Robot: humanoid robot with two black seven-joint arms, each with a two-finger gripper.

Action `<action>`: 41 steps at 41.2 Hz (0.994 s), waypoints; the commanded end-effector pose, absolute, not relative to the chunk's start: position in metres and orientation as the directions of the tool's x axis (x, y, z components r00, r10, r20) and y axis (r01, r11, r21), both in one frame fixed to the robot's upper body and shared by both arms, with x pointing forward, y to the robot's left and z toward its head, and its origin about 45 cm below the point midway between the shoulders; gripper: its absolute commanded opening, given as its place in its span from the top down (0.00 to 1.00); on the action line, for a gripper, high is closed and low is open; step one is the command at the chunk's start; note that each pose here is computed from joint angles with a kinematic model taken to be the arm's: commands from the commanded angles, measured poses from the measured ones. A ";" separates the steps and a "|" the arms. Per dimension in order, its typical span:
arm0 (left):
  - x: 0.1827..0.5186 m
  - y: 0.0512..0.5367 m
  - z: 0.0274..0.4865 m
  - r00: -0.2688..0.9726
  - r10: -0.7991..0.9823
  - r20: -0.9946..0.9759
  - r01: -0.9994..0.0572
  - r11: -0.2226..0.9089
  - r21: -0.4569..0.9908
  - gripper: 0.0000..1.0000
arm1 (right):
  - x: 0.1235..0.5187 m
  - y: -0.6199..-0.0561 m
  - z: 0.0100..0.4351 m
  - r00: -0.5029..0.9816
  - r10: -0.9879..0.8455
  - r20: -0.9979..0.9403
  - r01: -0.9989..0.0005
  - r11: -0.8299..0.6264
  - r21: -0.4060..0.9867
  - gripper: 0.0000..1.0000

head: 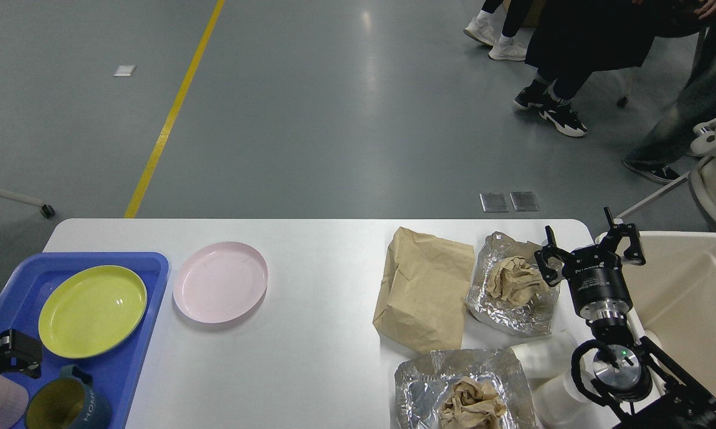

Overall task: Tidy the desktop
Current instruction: 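Set the teal mug down on the tray and release it, then move the left gripper over to the pink plate's edge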

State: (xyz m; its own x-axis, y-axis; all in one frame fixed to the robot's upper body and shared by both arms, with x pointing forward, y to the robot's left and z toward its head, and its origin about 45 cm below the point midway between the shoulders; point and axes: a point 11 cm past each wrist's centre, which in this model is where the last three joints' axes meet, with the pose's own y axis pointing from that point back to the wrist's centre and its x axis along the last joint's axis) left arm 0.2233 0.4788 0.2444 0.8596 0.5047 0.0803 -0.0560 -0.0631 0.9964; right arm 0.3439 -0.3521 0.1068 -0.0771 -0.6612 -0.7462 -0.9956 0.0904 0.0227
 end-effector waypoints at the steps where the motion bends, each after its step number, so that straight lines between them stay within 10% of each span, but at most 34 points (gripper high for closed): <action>1: 0.245 0.461 0.293 0.881 0.467 0.069 -0.048 -0.058 0.997 0.04 | 0.344 -0.352 0.107 -0.077 -0.660 -0.747 -0.996 0.091 0.023 0.00; 20: 0.307 0.317 0.442 0.938 0.291 0.189 -0.191 -0.023 0.981 0.04 | 0.344 -0.352 0.106 -0.078 -0.662 -0.746 -0.996 0.091 0.024 0.00; 41: 0.303 0.259 0.443 0.932 0.317 0.176 -0.206 0.061 0.977 0.04 | 0.344 -0.352 0.107 -0.077 -0.661 -0.746 -0.996 0.090 0.023 0.00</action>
State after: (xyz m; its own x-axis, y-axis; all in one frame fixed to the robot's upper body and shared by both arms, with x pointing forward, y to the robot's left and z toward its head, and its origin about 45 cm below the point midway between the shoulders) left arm 0.3019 0.2566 0.4484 0.9298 0.3164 0.1880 -0.2190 0.0650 0.9736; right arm 0.3439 -0.3523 0.1065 -0.0783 -0.6613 -0.7460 -0.9955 0.0913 0.0235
